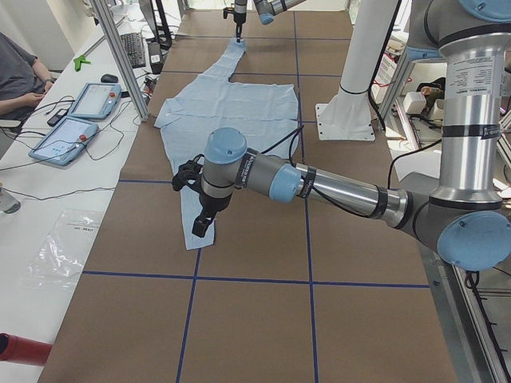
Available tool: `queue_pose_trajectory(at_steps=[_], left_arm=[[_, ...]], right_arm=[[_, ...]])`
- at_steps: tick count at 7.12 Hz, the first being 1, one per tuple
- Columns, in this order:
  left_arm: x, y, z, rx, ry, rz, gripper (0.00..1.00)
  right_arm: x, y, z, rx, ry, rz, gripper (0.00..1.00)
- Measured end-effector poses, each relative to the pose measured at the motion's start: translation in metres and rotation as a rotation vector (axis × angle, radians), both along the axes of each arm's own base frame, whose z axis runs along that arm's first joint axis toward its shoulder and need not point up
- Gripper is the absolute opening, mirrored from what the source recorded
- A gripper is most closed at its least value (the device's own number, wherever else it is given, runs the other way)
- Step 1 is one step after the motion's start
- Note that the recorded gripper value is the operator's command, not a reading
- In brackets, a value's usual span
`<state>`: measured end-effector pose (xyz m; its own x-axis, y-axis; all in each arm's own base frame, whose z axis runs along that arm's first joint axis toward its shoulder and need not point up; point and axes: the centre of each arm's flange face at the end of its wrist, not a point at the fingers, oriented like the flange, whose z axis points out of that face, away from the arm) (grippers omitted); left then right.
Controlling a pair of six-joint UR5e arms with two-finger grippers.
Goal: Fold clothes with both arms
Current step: 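Lower the right gripper to the cuff of the sleeve nearest it and grasp, then carry the sleeve with the right gripper across the shirt toward the collar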
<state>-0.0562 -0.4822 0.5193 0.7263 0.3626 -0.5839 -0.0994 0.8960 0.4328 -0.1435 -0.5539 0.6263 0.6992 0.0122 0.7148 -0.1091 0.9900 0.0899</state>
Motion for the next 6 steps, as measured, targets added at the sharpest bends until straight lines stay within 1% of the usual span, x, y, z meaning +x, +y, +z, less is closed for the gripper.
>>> queue_pose_trajectory(at_steps=[2, 3, 4, 5, 6], left_arm=[[0.0, 0.0, 0.0, 0.0, 0.001, 0.001, 1.0], [0.0, 0.0, 0.0, 0.0, 0.001, 0.001, 1.0], [0.0, -0.001, -0.001, 0.0, 0.002, 0.0, 1.0], [0.0, -0.001, -0.001, 0.001, 0.001, 0.001, 1.0], [0.0, -0.001, 0.0, -0.001, 0.001, 0.001, 1.0]], right_arm=[[-0.017, -0.035, -0.09, -0.012, -0.018, 0.047, 0.0], [-0.04, -0.052, -0.138, -0.005, -0.039, 0.068, 0.0], [-0.077, -0.062, -0.184, 0.006, -0.059, 0.081, 0.0], [-0.122, -0.066, -0.228, 0.025, -0.08, 0.087, 0.0], [-0.166, -0.065, -0.275, 0.058, -0.107, 0.084, 0.0]])
